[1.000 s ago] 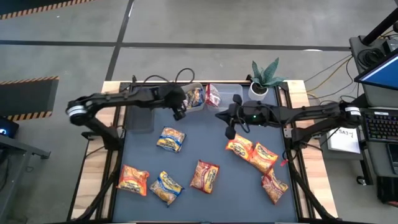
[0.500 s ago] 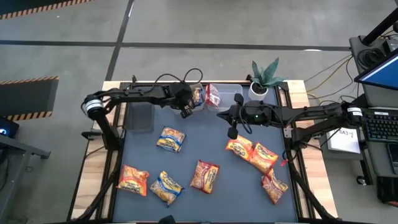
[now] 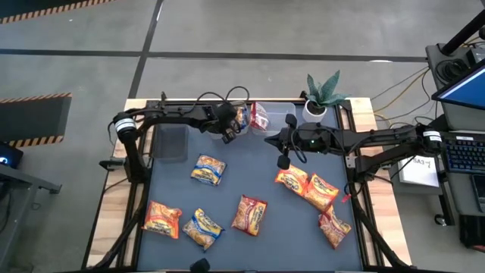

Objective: Sort Maruchan noodles
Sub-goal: Put the blue noodle pack into the gray bin, then put the orange noodle pack into the black bin

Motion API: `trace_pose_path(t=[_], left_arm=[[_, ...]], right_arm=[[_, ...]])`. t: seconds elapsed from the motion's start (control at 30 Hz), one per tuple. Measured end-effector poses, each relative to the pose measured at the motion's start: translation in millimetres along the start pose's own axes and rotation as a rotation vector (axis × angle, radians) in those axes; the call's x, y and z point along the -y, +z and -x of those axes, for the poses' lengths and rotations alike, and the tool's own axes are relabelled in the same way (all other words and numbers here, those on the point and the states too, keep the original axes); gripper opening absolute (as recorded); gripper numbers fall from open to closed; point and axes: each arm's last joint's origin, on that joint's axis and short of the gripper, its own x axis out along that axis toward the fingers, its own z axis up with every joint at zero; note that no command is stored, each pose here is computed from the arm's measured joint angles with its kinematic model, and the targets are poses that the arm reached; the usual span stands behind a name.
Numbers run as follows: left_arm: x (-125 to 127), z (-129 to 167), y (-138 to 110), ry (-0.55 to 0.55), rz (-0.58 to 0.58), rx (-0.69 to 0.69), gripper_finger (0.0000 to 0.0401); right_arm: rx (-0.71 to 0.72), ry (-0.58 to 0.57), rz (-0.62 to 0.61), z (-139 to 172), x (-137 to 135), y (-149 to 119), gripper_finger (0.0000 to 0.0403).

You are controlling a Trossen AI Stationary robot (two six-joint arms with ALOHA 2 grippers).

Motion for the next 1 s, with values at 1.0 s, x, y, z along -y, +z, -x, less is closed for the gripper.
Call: trace_pose_path(t=[1.0], left_arm=[[49.3,115.2,-5.6,-0.365,-0.267,0.212,0.0]], right_arm=[[-0.008,-0.014,-0.059,-1.9,3.2,-1.3,0.0009]])
